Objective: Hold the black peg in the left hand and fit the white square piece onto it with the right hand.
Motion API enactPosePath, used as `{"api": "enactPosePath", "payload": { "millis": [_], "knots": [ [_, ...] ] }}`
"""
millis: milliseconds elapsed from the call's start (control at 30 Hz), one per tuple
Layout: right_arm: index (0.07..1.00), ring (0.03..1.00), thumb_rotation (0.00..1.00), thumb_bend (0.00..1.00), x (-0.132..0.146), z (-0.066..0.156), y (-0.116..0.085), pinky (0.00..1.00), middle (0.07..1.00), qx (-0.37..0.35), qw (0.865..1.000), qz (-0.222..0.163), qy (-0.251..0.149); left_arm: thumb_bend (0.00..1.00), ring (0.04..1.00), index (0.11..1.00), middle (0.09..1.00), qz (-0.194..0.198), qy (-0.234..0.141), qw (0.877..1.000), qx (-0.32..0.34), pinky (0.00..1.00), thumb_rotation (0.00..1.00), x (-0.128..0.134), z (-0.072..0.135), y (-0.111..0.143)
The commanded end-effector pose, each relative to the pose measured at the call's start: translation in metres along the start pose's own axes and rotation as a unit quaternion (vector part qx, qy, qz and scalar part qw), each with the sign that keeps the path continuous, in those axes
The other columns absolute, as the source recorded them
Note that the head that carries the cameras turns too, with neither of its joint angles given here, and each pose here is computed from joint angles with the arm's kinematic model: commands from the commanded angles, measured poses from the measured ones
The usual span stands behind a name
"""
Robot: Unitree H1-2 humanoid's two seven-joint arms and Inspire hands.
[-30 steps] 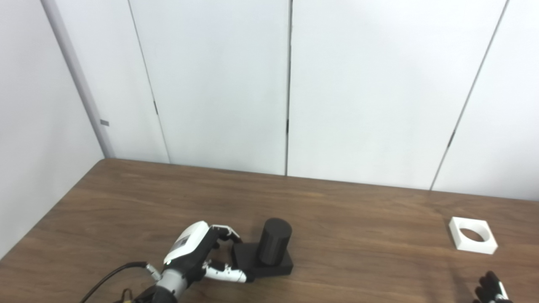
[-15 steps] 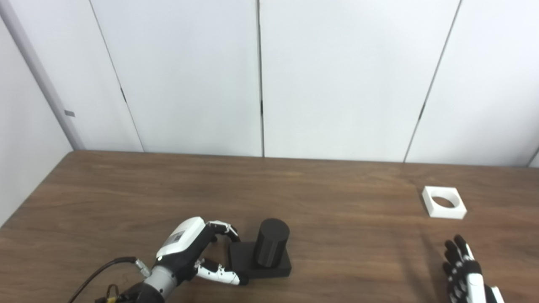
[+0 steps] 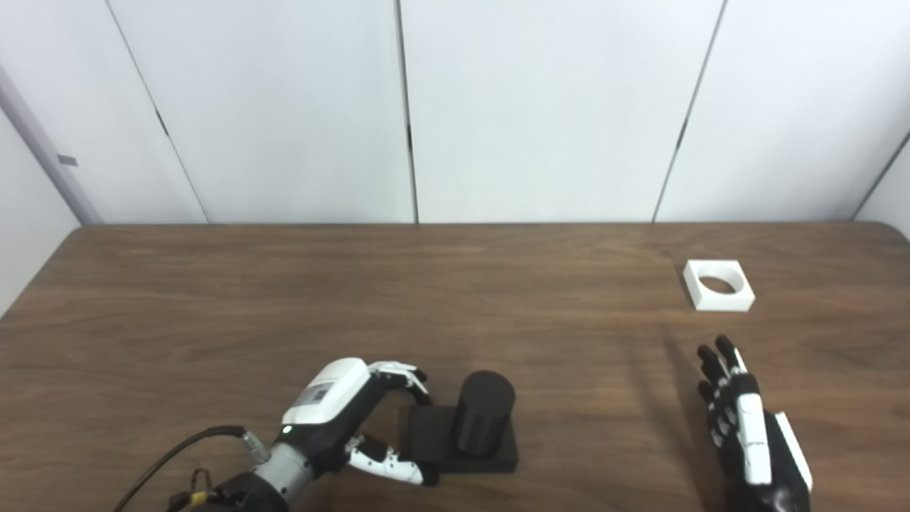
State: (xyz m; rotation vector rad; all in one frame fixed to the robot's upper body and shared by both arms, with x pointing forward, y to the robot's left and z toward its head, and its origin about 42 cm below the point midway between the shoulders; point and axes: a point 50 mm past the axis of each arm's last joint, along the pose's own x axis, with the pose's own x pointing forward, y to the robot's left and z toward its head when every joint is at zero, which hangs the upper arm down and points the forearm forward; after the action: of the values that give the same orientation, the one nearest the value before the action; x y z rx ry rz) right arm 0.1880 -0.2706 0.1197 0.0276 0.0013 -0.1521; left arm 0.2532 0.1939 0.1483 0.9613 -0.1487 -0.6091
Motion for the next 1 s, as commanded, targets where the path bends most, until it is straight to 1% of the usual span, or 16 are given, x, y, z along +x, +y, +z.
{"api": "enactPosePath", "payload": {
  "millis": [0,67,100,200,333,467,667,833,900,933,967],
  "knots": [
    [1.0,1.0,1.0,0.56,-0.003,0.009,0.021,1.0,0.963,0.033,0.999,-0.004,-0.016,0.51,0.874,0.49,0.813,-0.062,-0.008,0.998,-0.019,0.85,0.05,-0.003,0.006,-0.032],
    [1.0,1.0,1.0,0.58,-0.003,0.011,0.022,1.0,0.959,0.033,0.999,-0.006,-0.013,0.51,0.875,0.49,0.804,-0.056,-0.009,0.998,-0.01,0.93,0.05,-0.003,0.011,-0.039],
    [1.0,1.0,1.0,0.58,-0.003,0.012,0.023,1.0,0.959,0.032,0.999,-0.006,-0.012,0.51,0.876,0.49,0.802,-0.054,-0.009,0.998,-0.006,0.95,0.05,-0.003,0.012,-0.041],
    [1.0,1.0,1.0,0.57,-0.002,0.013,0.024,1.0,0.964,0.035,0.999,-0.003,-0.013,0.51,0.874,0.49,0.799,-0.045,-0.008,0.999,0.011,0.97,0.05,-0.003,0.016,-0.048],
    [1.0,1.0,1.0,0.59,-0.003,0.014,0.024,1.0,0.96,0.031,0.999,-0.006,-0.012,0.51,0.867,0.489,0.796,-0.038,-0.004,0.998,0.05,0.96,0.05,-0.004,0.019,-0.057],
    [1.0,1.0,1.0,0.6,-0.004,0.016,0.024,1.0,0.96,0.027,1.0,-0.007,-0.012,0.51,0.864,0.489,0.79,-0.021,0.004,0.997,0.074,0.95,0.05,-0.005,0.021,-0.064],
    [1.0,1.0,1.0,0.59,-0.003,0.017,0.022,1.0,0.954,0.025,1.0,-0.008,-0.017,0.51,0.856,0.488,0.784,0.002,0.006,0.995,0.095,0.94,0.05,-0.004,0.02,-0.069],
    [1.0,1.0,1.0,0.57,-0.001,0.019,0.023,1.0,0.947,0.016,1.0,-0.014,-0.02,0.51,0.855,0.488,0.783,0.005,0.009,0.995,0.098,0.94,0.05,-0.005,0.017,-0.068],
    [0.999,0.994,0.88,0.57,0.001,0.023,0.023,1.0,0.926,0.001,1.0,-0.02,-0.018,0.51,0.857,0.489,0.785,0.003,0.01,0.995,0.097,0.94,0.05,-0.006,0.014,-0.068],
    [0.998,0.994,0.84,0.57,0.003,0.028,0.022,1.0,0.922,-0.008,0.999,-0.022,-0.028,0.51,0.857,0.489,0.785,0.003,0.01,0.995,0.095,0.94,0.05,-0.006,0.013,-0.067],
    [0.983,0.969,0.67,0.55,0.005,0.031,0.021,1.0,0.912,-0.013,0.999,-0.023,-0.035,0.51,0.856,0.488,0.784,0.003,0.01,0.996,0.094,0.93,0.05,-0.007,0.012,-0.066]
  ]
}}
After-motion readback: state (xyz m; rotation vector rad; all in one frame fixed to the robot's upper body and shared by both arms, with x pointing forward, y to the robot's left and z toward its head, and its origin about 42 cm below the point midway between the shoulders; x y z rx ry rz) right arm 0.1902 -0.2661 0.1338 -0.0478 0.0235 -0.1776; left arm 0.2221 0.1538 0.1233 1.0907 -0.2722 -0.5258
